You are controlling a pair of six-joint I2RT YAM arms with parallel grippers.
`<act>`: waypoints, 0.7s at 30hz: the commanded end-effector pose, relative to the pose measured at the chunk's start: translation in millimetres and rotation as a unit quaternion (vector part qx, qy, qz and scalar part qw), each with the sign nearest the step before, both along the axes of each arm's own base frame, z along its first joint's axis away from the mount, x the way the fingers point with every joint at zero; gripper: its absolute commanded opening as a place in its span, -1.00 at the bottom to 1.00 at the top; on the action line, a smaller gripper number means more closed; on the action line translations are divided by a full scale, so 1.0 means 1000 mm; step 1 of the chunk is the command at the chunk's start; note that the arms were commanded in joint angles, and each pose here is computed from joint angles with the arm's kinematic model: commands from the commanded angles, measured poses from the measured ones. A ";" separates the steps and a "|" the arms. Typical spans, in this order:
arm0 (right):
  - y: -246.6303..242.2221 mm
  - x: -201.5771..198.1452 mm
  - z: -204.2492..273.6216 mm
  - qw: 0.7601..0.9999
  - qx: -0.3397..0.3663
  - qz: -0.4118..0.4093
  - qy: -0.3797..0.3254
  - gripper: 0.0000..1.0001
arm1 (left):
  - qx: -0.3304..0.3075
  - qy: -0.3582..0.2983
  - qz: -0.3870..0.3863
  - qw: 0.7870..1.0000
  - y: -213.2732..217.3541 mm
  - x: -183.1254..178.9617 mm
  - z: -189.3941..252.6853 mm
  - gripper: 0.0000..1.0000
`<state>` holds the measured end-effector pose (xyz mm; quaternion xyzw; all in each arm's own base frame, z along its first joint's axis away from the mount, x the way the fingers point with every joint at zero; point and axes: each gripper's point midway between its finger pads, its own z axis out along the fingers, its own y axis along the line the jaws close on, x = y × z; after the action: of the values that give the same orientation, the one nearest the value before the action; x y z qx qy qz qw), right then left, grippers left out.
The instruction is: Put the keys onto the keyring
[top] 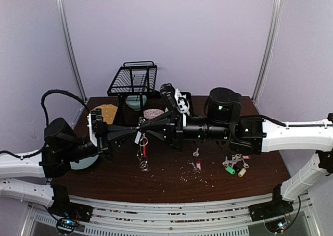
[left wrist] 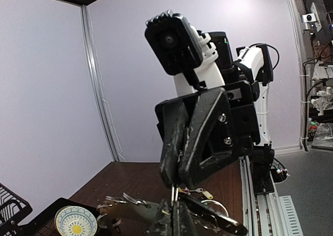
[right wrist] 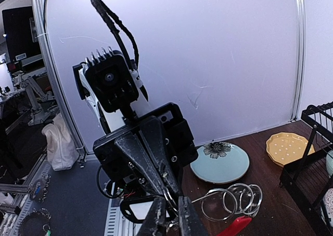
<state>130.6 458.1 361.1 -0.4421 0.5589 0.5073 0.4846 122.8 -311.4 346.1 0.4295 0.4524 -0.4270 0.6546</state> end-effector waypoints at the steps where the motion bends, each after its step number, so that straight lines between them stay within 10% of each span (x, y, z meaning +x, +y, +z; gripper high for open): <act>1: 0.009 -0.006 -0.014 0.999 -0.027 0.027 0.003 -0.76 | -0.049 -0.022 -0.006 0.999 0.008 -0.006 0.026 -1.00; 11: 0.009 -0.002 -0.023 0.998 -0.049 0.020 -0.019 -0.57 | -0.054 -0.019 -0.015 0.998 0.009 -0.010 0.027 -1.00; 21: 0.001 -0.006 -0.009 0.998 -0.037 0.019 -0.040 -0.84 | -0.042 -0.020 -0.025 0.999 0.004 -0.011 0.021 -1.00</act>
<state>130.2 465.1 336.5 -0.4855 0.5637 0.4764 0.4686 119.5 -310.5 345.6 0.4289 0.4487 -0.4378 0.6504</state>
